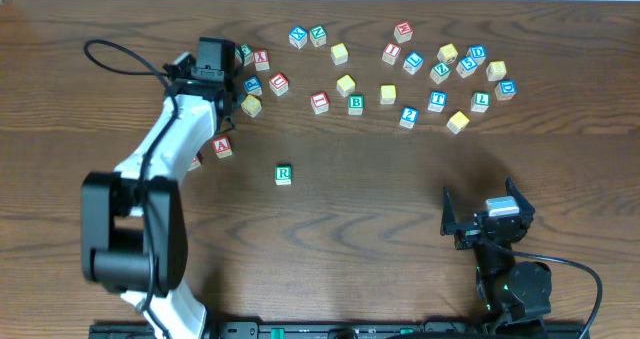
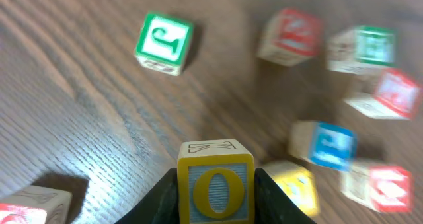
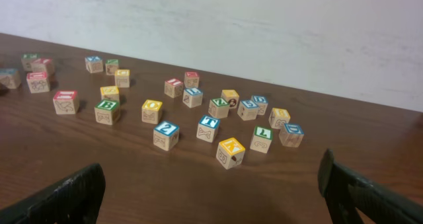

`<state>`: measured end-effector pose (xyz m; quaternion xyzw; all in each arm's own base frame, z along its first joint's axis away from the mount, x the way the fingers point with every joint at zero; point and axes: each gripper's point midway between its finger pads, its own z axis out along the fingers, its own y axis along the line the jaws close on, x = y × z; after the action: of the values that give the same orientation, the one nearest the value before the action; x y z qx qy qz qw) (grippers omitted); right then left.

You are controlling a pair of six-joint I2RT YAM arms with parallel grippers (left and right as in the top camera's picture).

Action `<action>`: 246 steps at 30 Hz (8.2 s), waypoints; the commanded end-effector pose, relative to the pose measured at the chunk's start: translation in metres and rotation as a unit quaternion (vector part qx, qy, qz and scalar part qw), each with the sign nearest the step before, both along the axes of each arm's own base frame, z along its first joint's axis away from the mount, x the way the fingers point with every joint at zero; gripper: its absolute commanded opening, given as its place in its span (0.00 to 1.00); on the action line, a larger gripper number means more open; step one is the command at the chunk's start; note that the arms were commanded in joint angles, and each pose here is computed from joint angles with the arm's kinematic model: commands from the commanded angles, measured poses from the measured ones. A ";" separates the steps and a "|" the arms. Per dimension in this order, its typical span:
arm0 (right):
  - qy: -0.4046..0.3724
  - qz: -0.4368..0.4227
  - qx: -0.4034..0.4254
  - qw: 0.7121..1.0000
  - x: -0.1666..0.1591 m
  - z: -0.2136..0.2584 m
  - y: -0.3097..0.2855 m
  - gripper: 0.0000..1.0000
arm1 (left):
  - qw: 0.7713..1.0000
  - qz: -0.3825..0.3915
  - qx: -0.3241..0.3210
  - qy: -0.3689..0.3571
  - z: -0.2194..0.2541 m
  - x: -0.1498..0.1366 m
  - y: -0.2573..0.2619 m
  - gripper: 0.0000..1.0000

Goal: Spell out ROBOT
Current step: 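Lift the yellow O block and carry it right toward the R block, then lower the yellow O block onto the table right of the R block, then open the left gripper and lift away from the O block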

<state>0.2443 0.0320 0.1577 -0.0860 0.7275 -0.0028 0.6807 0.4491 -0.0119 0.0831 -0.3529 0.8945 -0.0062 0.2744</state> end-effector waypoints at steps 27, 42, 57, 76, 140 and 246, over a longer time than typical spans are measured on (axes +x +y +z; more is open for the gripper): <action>0.000 -0.003 -0.005 1.000 0.000 -0.001 -0.002 0.99 | 0.934 -0.356 0.008 0.033 0.094 -0.110 -0.129 0.30; 0.000 -0.003 -0.005 1.000 0.000 -0.001 -0.002 0.99 | 0.900 -0.413 0.053 0.129 0.024 -0.131 -0.174 0.25; 0.000 -0.003 -0.005 1.000 0.000 -0.001 -0.002 0.99 | 0.898 -0.413 0.065 0.138 -0.024 -0.109 -0.189 0.24; 0.000 -0.003 -0.005 1.000 0.000 -0.001 -0.002 0.99 | 0.909 -0.389 0.054 0.140 -0.051 -0.118 -0.183 0.20; 0.001 -0.003 -0.005 1.000 0.000 -0.001 -0.002 0.99 | 0.914 -0.360 0.057 0.176 -0.069 -0.139 -0.168 0.31; 0.000 -0.003 -0.005 1.000 0.000 -0.001 -0.002 0.99 | 0.916 -0.377 0.121 0.060 -0.034 -0.078 -0.169 0.40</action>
<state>0.2443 0.0320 0.1577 -0.0860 0.7275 -0.0028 0.6807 0.3574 -0.1863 0.0327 0.0514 0.9756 0.0134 0.2131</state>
